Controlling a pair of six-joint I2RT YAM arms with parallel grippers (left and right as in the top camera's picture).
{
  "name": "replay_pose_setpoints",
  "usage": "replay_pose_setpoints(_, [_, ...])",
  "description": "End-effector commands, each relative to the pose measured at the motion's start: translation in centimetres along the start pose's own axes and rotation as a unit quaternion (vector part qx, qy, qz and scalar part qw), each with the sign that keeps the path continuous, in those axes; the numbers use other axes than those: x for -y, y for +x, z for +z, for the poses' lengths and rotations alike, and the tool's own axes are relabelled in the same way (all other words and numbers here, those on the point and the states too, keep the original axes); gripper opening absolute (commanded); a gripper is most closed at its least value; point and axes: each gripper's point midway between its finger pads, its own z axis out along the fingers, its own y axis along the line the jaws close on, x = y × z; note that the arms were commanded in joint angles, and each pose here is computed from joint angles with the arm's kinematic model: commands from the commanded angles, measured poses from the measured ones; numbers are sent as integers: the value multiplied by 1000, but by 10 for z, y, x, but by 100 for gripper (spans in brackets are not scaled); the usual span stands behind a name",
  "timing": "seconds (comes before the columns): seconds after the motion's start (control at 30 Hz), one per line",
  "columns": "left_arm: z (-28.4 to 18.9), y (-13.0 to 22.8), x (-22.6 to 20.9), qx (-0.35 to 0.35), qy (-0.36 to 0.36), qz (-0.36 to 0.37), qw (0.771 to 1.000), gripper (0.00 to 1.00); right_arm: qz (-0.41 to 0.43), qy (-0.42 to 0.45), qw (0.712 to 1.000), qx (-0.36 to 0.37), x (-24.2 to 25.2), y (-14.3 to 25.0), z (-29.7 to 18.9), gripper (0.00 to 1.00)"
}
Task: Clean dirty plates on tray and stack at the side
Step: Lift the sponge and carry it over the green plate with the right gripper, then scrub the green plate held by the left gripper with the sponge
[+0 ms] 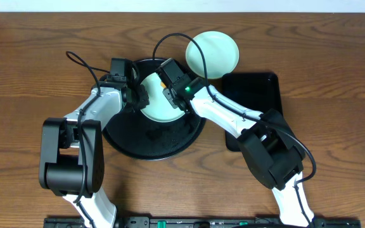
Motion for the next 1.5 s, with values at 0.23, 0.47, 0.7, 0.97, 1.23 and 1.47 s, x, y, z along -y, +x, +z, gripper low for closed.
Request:
replay_pose_setpoints(0.23, [0, 5, -2, -2, -4, 2, 1000, 17, 50, -30, 998, 1, 6, 1, 10, 56])
replay_pose_setpoints(0.47, [0, 5, -2, -2, -4, 2, 1000, 17, 56, -72, 996, 4, -4, 0, 11, 30])
replay_pose_setpoints(0.7, [0, 5, -2, -2, -4, 2, 1000, 17, 54, -72, 996, -3, -6, 8, 14, 45])
replay_pose_setpoints(0.97, [0, 5, -2, -2, -4, 2, 1000, 17, 56, -55, 997, -10, 4, 14, 18, 1])
replay_pose_setpoints(1.23, [0, 4, -2, 0, -3, 2, 1000, 17, 45, -102, 993, -30, -23, 29, 16, 1])
replay_pose_setpoints(1.47, [0, 2, -1, 4, -2, 3, 1000, 17, 35, -113, 990, -75, -46, 57, 11, 1])
